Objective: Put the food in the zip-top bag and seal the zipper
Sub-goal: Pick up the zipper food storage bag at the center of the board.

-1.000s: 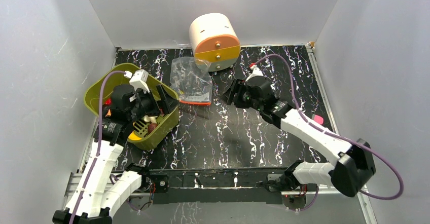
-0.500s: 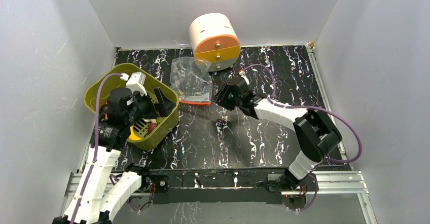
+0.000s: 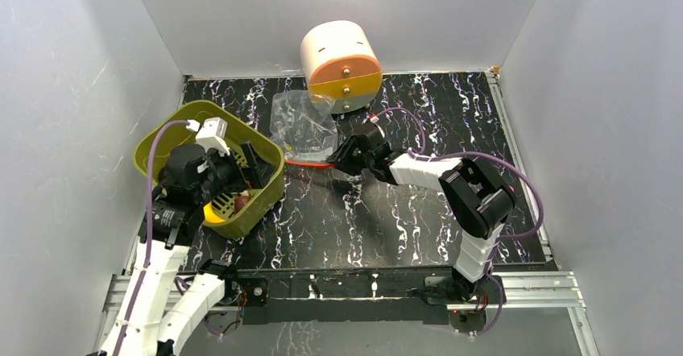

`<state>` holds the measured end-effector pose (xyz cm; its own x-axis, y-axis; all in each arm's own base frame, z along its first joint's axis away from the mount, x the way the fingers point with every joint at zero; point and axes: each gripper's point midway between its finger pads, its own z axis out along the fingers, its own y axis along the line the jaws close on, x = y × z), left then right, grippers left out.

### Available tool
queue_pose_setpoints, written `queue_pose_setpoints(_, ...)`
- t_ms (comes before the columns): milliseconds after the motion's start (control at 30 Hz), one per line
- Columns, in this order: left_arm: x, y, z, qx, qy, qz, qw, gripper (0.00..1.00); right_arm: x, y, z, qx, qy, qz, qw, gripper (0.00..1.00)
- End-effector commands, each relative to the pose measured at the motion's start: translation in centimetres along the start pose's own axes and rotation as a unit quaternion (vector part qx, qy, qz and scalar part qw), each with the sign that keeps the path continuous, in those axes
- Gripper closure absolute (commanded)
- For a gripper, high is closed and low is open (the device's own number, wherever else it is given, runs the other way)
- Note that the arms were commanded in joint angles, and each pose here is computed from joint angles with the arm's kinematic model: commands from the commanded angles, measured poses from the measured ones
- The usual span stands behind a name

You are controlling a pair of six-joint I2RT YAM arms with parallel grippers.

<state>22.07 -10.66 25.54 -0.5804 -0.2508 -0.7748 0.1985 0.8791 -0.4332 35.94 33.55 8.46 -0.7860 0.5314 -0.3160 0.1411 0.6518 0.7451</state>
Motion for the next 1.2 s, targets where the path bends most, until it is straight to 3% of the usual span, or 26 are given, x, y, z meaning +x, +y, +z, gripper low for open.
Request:
queue_pose_setpoints(0, -0.9, -0.1, -0.8, -0.004, -0.017, 0.006, 1.000, 0.02, -1.6, 3.4, 0.1, -0.051, -0.018, 0.006, 0.999, 0.71)
queue_pose_setpoints(333, 0.6, -0.1, 0.1, 0.008, 0.014, 0.000, 1.000, 0.02, -1.9, 3.5, -0.7, -0.059, -0.030, -0.007, 0.998, 1.00)
queue_pose_setpoints(600, 1.4, -2.6, -0.1, 0.090, 0.016, 0.008, 0.996, 0.02, -3.5, 5.0, -3.6, -0.072, -0.067, -0.041, 0.994, 1.00)
queue_pose_setpoints(767, 1.7, -3.8, -0.1, 0.132, 0.015, 0.010, 0.991, 0.07, -4.8, 5.4, -6.4, -0.068, -0.104, -0.070, 0.990, 1.00)
queue_pose_setpoints(1167, 0.2, -3.6, 0.8, 0.135, -0.008, 0.081, 0.987, 0.16, -4.3, 5.6, -14.0, -0.080, -0.108, -0.173, 0.976, 1.00)
